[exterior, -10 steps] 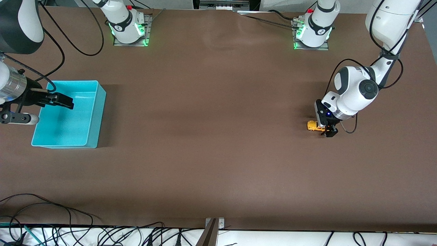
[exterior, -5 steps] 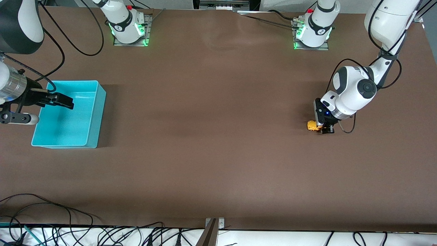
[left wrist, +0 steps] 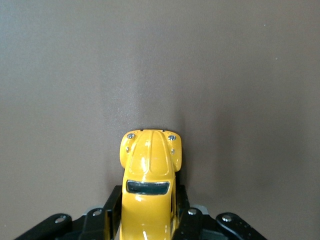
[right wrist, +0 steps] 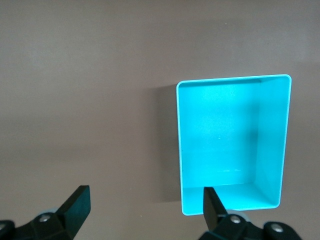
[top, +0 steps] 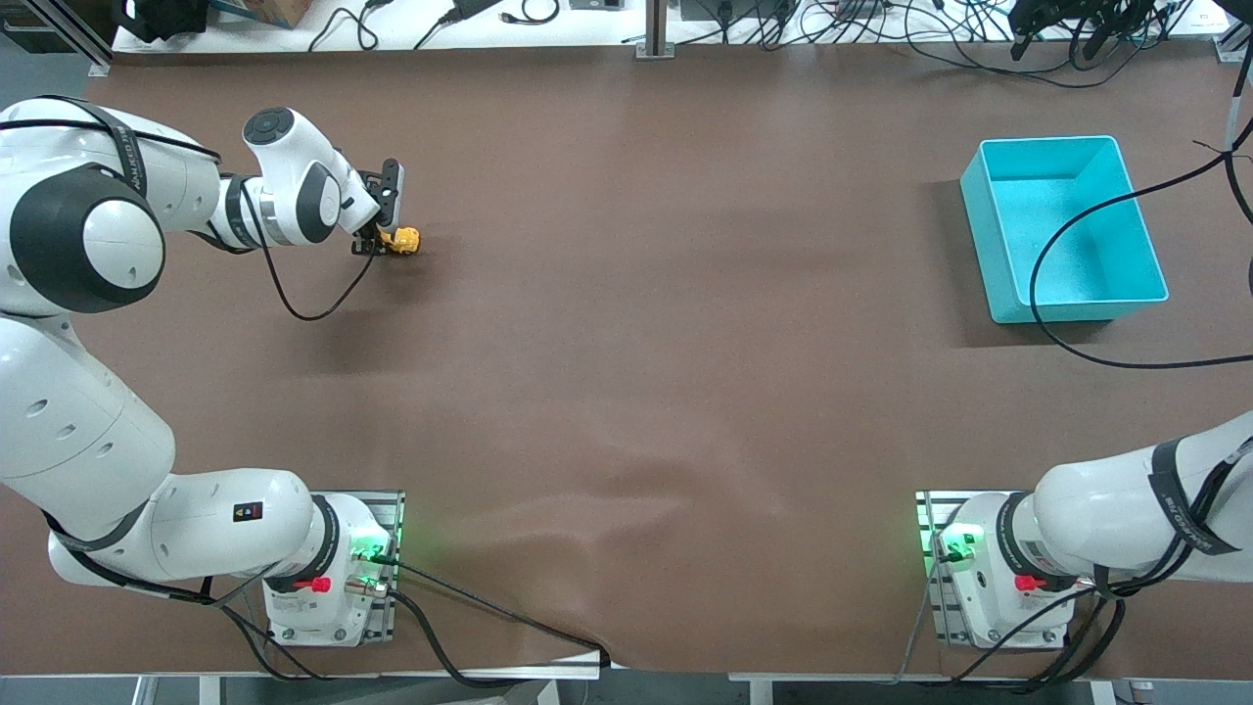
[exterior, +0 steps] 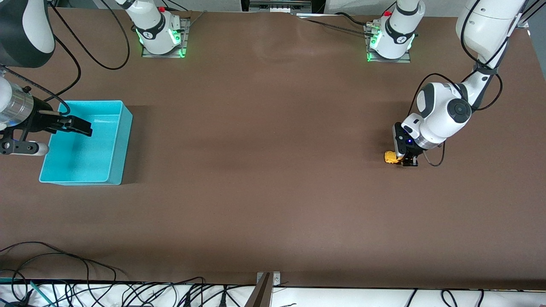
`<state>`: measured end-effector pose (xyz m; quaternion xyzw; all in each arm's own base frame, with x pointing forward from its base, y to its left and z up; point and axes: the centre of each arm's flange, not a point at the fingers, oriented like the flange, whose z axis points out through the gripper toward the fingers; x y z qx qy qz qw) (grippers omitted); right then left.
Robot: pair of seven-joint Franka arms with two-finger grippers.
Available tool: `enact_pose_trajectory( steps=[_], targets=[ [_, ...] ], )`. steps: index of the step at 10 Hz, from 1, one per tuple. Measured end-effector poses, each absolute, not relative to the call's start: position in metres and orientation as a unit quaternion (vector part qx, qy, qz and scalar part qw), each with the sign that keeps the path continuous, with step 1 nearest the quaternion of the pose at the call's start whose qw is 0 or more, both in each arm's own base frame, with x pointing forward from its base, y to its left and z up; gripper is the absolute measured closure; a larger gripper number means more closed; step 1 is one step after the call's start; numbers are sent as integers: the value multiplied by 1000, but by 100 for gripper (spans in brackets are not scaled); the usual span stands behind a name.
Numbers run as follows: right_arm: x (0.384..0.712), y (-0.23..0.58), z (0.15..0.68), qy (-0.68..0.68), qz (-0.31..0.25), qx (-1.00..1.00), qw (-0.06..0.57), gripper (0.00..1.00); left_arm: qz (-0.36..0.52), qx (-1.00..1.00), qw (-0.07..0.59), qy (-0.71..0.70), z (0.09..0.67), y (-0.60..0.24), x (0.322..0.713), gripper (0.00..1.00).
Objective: Wind up and store yellow beetle car
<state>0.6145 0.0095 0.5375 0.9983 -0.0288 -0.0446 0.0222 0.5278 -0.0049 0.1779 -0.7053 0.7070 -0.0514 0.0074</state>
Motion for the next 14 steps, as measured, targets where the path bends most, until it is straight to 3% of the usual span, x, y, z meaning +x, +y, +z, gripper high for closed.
enact_pose_trajectory(
  steps=[9,14],
  targets=[
    [615,7,537,-32,-45,998,18,0,-54,-703,30,709,178,153,522,54],
    [615,7,537,-33,-46,998,15,0,-54,-703,34,708,178,174,522,54]
  ],
)
